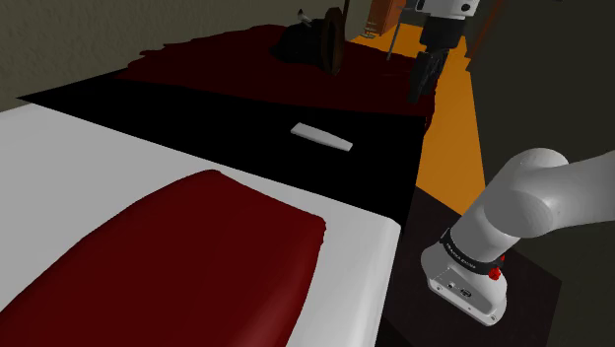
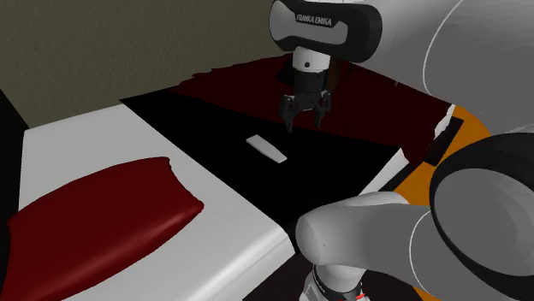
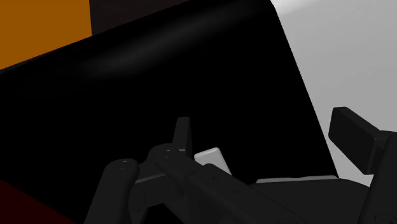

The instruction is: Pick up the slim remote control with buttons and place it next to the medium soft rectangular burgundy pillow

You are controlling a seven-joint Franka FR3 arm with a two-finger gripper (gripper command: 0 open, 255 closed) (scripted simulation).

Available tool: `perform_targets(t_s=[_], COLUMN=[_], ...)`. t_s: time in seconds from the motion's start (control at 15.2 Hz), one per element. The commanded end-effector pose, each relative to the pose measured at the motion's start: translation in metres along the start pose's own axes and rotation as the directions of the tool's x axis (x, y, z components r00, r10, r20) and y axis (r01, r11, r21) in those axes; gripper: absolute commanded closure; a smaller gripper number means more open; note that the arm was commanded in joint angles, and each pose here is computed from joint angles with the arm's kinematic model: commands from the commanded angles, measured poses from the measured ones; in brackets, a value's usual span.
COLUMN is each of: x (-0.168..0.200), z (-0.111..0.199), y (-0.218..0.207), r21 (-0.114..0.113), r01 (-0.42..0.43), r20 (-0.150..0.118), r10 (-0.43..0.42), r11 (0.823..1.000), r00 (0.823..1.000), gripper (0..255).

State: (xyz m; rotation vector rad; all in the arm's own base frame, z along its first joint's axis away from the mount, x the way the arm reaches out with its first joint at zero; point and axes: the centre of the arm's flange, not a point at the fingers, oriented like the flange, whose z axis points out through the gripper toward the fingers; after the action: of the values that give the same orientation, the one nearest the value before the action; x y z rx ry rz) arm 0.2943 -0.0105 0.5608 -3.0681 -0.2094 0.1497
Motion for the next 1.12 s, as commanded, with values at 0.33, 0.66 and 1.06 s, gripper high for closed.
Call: perform_targets(t_s=[0.33,0.66,1.06], x=[0.050,0.101,0.163], z=[0.039,0.076,0.120], y=[0.005,0.007,0.007], r21=[-0.016,-0.033,-0.054], r01=[0.054,0.107,0.171], r20=[-0.019,-0.037,-0.057], r10=[-0.054,-0.109,-0.174], r11=[0.998,0.994,0.984], r00=[0.998,0.993,0.983], gripper=[0,0,0])
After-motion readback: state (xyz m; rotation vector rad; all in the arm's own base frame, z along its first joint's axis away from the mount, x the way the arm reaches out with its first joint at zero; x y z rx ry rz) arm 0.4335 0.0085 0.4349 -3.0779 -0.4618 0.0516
